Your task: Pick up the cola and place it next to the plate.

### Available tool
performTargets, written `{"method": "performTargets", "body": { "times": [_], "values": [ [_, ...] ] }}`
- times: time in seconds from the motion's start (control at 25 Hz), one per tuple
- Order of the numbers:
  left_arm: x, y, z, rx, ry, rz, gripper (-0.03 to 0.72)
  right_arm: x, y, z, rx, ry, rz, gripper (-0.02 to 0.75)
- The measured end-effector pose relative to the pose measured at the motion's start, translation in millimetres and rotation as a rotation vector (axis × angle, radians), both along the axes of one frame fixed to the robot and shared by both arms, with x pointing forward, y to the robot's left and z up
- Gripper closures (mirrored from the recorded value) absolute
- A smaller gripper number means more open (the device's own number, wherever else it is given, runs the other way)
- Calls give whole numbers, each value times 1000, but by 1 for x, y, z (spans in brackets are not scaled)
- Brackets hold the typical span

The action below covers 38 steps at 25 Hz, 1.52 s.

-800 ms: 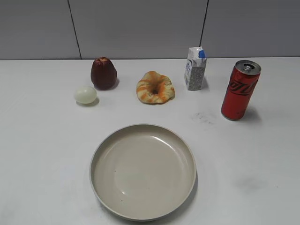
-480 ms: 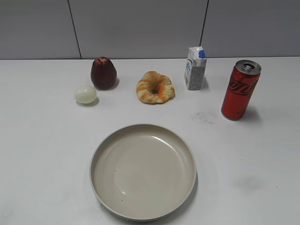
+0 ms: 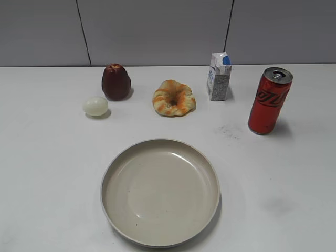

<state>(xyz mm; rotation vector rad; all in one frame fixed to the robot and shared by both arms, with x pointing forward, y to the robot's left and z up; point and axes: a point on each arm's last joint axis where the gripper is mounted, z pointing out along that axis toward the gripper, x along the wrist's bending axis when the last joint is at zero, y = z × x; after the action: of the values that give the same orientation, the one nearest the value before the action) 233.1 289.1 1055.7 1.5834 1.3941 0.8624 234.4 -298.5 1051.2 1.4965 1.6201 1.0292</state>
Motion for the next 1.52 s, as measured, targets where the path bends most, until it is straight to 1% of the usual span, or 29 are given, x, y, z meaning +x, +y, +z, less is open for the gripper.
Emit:
{"method": "performTargets", "body": {
  "times": [0.2,0.28,0.36,0.48,0.56,0.6,0.68,0.76,0.92,1.04,1.08,1.16,1.2,1.28,1.36,1.52],
  "values": [
    [0,0,0,0,0,0,457,5,3,1,20,33,14,195],
    [0,0,0,0,0,0,457,11,4,7,32,27,20,195],
    [0,0,0,0,0,0,459,24,5,19,45,-36,18,195],
    [0,0,0,0,0,0,459,56,8,36,65,-155,9,194],
    [0,0,0,0,0,0,459,83,10,41,70,-181,2,174],
    [0,0,0,0,0,0,459,99,12,41,69,-170,-1,155],
    [0,0,0,0,0,0,459,130,14,38,62,-102,-6,103],
    [0,0,0,0,0,0,459,165,18,36,51,1,-9,85],
    [0,0,0,0,0,0,459,234,25,45,29,196,-7,78],
    [0,0,0,0,0,0,459,286,31,45,13,371,-2,78],
    [0,0,0,0,0,0,459,300,33,50,11,400,0,78],
    [0,0,0,0,0,0,459,327,38,45,2,503,9,78],
    [0,0,0,0,0,0,459,338,41,46,-1,524,16,78],
    [0,0,0,0,0,0,459,359,50,39,-15,590,36,79],
    [0,0,0,0,0,0,459,375,64,35,-26,610,66,81],
    [0,0,0,0,0,0,459,393,88,17,-58,654,117,81]
  ]
}}
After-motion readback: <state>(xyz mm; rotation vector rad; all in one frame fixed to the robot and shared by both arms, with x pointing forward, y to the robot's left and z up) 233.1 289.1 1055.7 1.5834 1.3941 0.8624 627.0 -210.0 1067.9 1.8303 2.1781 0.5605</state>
